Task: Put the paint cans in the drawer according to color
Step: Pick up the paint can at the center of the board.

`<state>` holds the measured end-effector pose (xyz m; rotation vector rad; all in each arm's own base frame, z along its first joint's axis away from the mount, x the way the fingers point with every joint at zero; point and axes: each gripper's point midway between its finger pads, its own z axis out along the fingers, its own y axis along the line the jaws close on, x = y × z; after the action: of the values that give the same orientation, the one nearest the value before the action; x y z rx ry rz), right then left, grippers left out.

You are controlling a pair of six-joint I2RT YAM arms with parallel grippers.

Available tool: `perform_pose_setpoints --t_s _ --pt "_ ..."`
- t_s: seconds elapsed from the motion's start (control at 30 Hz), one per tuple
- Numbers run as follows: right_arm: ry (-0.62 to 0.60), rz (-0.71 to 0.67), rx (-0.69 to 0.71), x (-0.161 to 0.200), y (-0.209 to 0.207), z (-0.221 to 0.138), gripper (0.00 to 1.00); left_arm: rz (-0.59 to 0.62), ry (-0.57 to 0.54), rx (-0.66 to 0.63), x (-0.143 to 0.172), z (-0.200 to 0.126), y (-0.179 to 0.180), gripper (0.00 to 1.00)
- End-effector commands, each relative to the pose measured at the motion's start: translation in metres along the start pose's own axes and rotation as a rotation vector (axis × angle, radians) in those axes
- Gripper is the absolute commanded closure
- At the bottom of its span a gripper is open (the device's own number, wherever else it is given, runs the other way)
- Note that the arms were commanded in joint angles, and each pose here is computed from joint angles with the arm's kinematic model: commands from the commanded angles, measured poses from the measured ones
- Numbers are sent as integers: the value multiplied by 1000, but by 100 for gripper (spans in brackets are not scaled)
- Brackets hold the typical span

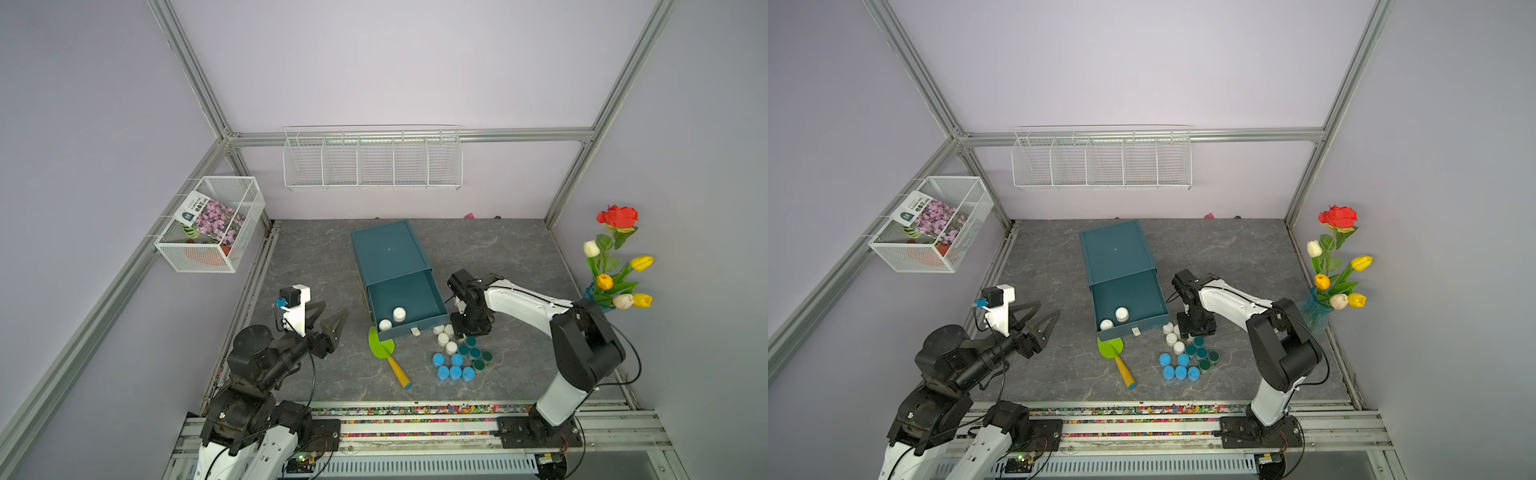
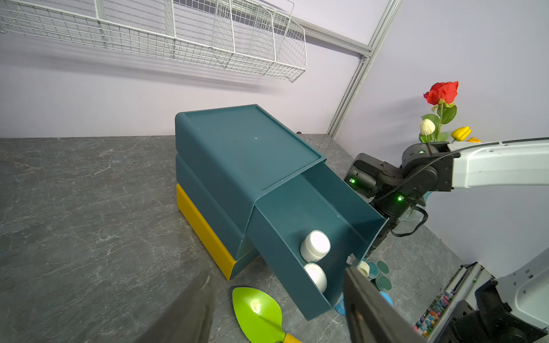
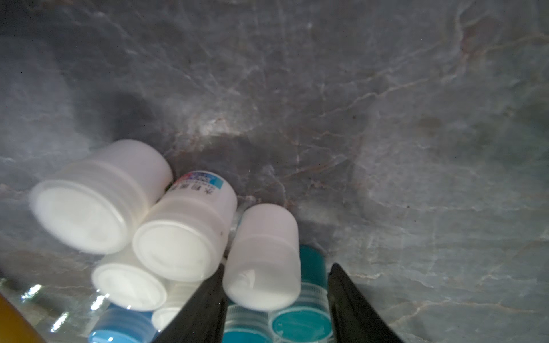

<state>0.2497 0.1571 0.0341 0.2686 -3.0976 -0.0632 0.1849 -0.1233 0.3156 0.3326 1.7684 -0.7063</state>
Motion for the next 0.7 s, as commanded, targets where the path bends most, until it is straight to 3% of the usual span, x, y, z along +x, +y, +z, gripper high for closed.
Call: perform_pose_setpoints --t_s 0.0,0.23,0.5,0.67 --pt "-7 9 20 -7 -7 3 47 -8 -2 -1 -2 0 -1 29" --pt "-25 28 22 -15 -11 -1 56 -13 -2 -1 -2 1 0 29" --pt "-24 45 31 -20 -17 0 52 -19 -1 4 -1 3 0 29" --pt "-35 47 28 -22 -17 -3 63 -18 -2 5 -1 4 0 29"
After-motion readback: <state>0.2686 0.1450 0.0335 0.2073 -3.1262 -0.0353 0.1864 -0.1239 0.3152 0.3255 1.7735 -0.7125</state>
